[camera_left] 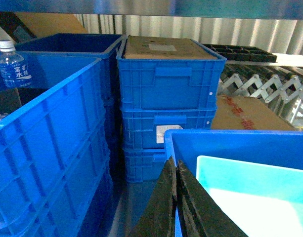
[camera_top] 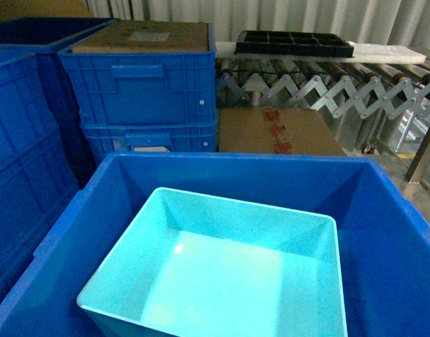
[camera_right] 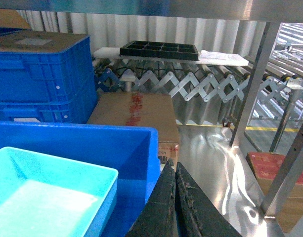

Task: Stack blue boxes stably on right

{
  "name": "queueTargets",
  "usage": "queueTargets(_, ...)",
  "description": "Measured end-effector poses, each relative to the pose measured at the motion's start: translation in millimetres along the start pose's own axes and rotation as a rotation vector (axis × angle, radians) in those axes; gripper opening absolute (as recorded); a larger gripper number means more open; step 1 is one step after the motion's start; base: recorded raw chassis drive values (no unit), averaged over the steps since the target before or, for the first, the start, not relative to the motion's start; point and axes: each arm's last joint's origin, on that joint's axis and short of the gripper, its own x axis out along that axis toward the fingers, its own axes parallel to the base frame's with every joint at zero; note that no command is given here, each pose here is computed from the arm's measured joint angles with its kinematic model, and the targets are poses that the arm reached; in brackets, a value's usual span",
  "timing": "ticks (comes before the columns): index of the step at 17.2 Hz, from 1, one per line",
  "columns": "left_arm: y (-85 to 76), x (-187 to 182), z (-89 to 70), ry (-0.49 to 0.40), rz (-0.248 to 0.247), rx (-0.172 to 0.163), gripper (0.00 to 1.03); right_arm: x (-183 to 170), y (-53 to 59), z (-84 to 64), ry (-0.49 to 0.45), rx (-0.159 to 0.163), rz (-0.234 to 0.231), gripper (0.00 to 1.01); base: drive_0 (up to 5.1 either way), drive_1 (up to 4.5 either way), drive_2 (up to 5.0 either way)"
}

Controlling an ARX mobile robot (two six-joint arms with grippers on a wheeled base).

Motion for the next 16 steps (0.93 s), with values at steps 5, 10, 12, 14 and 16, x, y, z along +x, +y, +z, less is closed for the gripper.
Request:
queueTargets(5, 0.1, -10.5, -3.5, 0.017, 0.001, 0.001, 0.02, -10.9, 0.0, -3.5, 0.015, 0.0, -0.001, 0.02, 0.0, 0.0, 0.0)
queueTargets(10, 0.1, -10.5, -3.2, 0.014, 0.002, 0.001, 0.06, -10.9, 0.0, -2.9, 0.008, 0.0, 0.0, 0.24, 0.0, 0.0, 0.0)
queueTargets(12, 0.1, -10.5, -3.2, 0.014, 0.002, 0.001, 0.3, -10.9, 0.0, -2.9, 0.008, 0.0, 0.0, 0.48, 0.0, 0.0, 0.0)
queueTargets(14, 0.1, -10.5, -3.2, 0.014, 0.002, 0.001, 0.52, -10.9, 0.0, -2.9, 0.008, 0.0, 0.0, 0.7, 0.0, 0.0, 0.0)
queueTargets(16, 0.1, -10.5, -3.2, 0.014, 0.002, 0.001, 0.75, -10.9, 0.0, -2.9, 0.008, 0.0, 0.0, 0.94, 0.0, 0.0, 0.0)
